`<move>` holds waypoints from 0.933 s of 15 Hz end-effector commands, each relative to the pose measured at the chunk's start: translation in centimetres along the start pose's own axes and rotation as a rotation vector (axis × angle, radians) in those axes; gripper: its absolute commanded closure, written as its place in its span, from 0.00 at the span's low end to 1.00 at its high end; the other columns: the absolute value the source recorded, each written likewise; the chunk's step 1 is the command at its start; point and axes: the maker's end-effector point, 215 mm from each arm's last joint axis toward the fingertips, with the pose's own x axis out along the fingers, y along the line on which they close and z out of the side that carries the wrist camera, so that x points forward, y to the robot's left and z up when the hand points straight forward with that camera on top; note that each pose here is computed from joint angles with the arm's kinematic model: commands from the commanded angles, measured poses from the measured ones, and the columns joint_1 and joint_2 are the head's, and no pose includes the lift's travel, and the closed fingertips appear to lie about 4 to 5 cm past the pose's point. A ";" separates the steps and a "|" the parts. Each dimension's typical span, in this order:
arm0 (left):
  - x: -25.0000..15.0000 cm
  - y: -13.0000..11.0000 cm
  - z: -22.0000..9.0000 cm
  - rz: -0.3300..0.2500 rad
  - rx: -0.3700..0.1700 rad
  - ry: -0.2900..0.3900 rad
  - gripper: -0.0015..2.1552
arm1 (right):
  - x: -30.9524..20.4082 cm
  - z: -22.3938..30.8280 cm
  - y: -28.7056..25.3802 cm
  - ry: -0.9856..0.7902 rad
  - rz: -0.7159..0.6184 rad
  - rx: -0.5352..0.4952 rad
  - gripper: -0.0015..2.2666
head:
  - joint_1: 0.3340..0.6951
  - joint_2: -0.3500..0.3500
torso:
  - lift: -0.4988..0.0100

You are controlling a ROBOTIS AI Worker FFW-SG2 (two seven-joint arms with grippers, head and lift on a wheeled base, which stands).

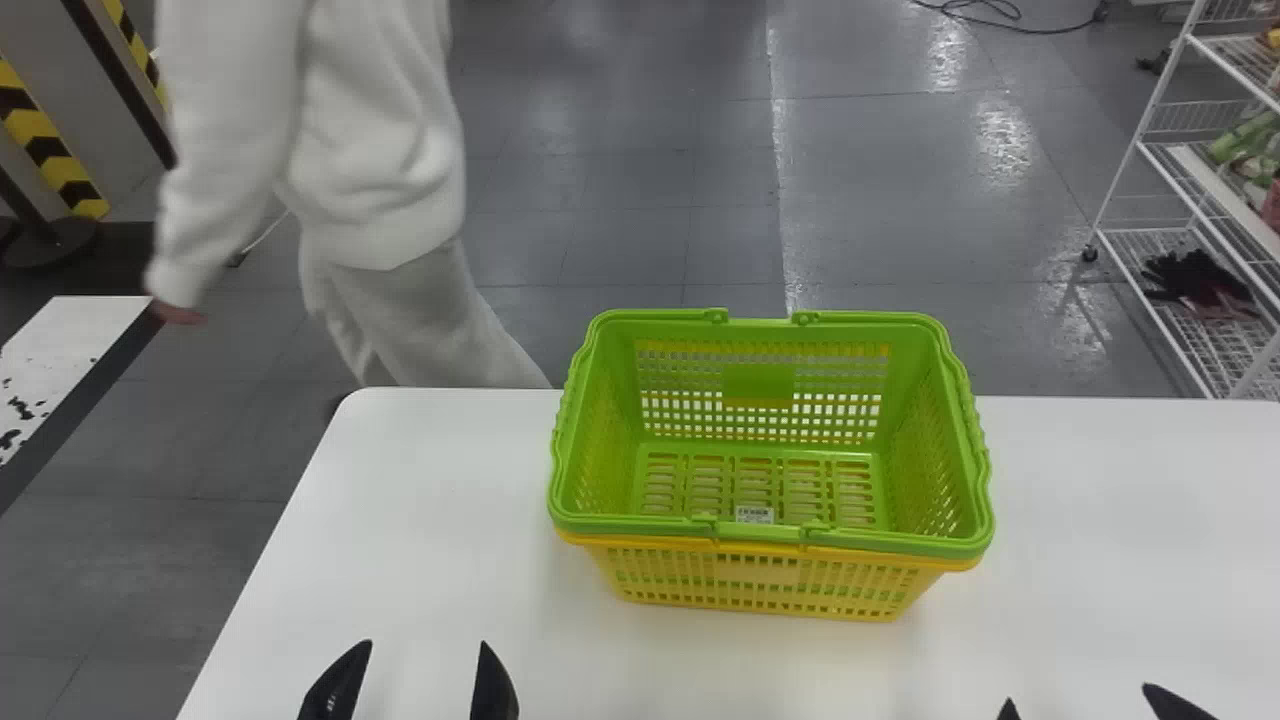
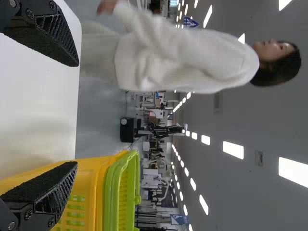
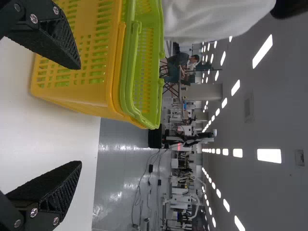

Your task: Grasp handle with right gripper to insert into left gripper then lift and swing left to center

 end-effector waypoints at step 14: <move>0.5 -0.4 0.6 -0.014 0.013 -0.012 0.03 | -0.1 0.0 -0.3 -0.005 -0.005 0.006 0.04 | 1.00 0.69 | 0.80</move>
